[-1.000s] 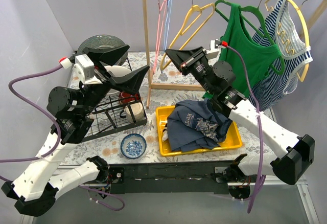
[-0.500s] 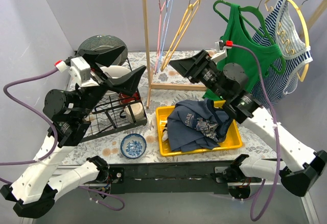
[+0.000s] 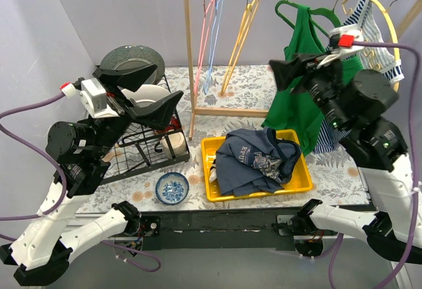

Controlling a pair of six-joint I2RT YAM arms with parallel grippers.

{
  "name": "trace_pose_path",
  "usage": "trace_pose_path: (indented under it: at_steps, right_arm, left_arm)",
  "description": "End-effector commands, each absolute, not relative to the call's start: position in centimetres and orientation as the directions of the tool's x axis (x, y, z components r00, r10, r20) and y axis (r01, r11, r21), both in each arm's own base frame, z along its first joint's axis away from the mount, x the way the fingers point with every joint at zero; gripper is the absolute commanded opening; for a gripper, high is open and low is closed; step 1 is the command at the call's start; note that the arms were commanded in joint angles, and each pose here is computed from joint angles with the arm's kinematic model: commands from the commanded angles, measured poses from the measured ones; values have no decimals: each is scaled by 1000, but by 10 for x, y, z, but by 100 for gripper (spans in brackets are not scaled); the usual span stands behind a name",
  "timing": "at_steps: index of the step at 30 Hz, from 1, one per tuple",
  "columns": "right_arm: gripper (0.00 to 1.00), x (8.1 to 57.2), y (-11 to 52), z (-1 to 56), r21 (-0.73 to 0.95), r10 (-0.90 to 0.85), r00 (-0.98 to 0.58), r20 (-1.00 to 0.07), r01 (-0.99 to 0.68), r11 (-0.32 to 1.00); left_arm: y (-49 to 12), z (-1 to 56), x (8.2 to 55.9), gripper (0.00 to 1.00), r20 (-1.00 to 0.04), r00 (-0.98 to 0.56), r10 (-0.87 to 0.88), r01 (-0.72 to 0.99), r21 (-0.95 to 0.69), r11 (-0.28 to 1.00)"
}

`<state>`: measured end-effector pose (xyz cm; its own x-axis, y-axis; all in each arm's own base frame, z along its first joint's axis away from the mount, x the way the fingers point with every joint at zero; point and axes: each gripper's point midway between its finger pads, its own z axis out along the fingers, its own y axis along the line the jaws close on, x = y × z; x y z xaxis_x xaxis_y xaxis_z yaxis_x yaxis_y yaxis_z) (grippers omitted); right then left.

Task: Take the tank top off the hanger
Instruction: Pick up the hanger from the clothesline.

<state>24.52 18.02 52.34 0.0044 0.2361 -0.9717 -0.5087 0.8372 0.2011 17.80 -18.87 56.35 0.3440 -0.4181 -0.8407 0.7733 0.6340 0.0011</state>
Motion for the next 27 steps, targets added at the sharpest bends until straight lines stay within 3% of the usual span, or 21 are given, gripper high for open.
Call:
trace_pose_path:
  at_steps: [1,9,13,14,18,20,27]
  right_arm:
    - [71,272,102,541,-91,-77,119,-990,-115,989]
    - [83,285,72,577,-207,-211,144,-967,42,978]
    - [86,306,44,567,-219,-226,59,-972,101,970]
    - [86,311,47,554,-235,-236,14,-972,37,971]
    - [86,331,2,529,-142,-140,-81,-987,22,990]
    - [85,336,15,516,-76,-88,-116,-989,-108,991]
    - [80,340,-24,472,32,10,-232,-973,-89,995]
  left_arm:
    - [-182,571,168,98,-839,338,-427,778,-6,628]
    - [-178,569,165,98,-842,336,-422,776,-6,630]
    - [-177,565,167,98,-847,338,-410,767,-5,642]
    - [-177,564,167,98,-848,338,-408,766,-4,642]
    - [-178,562,168,98,-850,338,-404,764,-3,645]
    - [-177,563,167,98,-849,340,-405,764,-2,645]
    - [-178,553,169,98,-864,319,-389,763,-9,646]
